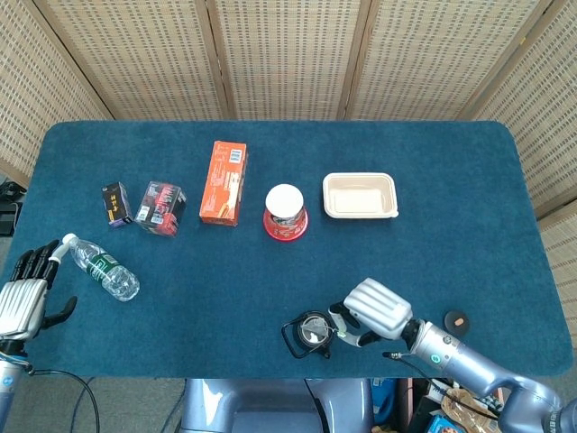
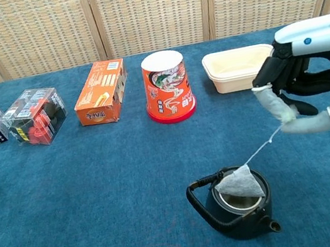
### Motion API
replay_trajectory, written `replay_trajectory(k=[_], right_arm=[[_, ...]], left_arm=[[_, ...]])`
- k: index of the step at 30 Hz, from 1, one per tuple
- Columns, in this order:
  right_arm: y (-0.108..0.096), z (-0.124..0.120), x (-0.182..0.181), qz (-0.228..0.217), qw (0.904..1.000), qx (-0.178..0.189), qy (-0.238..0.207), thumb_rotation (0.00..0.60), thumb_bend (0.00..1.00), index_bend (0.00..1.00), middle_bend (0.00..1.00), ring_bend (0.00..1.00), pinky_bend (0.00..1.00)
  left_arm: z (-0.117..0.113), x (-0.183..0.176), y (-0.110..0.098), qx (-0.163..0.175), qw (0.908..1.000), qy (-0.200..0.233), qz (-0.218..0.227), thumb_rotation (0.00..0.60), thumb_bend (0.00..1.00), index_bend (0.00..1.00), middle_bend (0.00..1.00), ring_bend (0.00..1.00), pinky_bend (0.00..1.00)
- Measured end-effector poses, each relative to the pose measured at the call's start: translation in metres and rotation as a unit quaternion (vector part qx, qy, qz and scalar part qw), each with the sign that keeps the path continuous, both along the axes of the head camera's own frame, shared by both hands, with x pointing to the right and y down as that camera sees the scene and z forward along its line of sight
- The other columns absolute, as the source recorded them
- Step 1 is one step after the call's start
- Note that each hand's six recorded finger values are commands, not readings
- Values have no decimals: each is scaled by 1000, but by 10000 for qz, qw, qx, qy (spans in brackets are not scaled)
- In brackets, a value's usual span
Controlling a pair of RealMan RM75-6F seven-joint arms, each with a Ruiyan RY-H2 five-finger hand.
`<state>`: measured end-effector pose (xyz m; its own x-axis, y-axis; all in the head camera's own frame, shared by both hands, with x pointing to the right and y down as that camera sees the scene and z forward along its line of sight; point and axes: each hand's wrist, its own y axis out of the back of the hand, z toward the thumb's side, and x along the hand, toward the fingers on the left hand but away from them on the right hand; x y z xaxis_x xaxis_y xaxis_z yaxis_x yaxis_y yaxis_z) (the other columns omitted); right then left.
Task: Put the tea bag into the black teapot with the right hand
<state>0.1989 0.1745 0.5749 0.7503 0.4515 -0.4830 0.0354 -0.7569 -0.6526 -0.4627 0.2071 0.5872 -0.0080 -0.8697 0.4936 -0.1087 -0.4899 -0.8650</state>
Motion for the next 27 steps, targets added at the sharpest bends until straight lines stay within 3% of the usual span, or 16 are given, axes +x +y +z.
replay_trajectory(k=[5,11,13,15,17,21,27], right_arm=[[-3,-3,5,-39,10000,5,-53,173,758,317,783,874,954],[-6,-4,9,-77,9999,9,-96,137,767,256,781,874,955],[-6,-4,10,-97,9999,-2,-105,170,796,254,784,874,955],[-6,-5,10,-112,9999,-44,-119,261,864,254,803,874,954],[-7,-5,9,-150,9997,-109,-144,313,921,254,827,874,955],[-8,-3,6,-357,9991,-205,-104,321,996,255,858,875,955],[-6,4,2,-661,9974,-293,72,322,1000,271,892,878,955]], left_arm=[[-3,2,-2,25,10000,-29,30,600,377,0,0,0,0],[-5,5,-4,19,10000,-40,58,600,377,0,0,0,0],[-6,6,-5,27,10000,-39,70,600,378,0,0,0,0],[-7,6,-6,39,9999,-50,84,600,378,0,0,0,0],[-9,8,-8,70,9999,-64,111,600,378,0,0,0,0],[-13,10,-11,129,9998,-79,145,600,377,0,0,0,0],[-17,11,-14,159,9996,-122,193,600,377,0,0,0,0]])
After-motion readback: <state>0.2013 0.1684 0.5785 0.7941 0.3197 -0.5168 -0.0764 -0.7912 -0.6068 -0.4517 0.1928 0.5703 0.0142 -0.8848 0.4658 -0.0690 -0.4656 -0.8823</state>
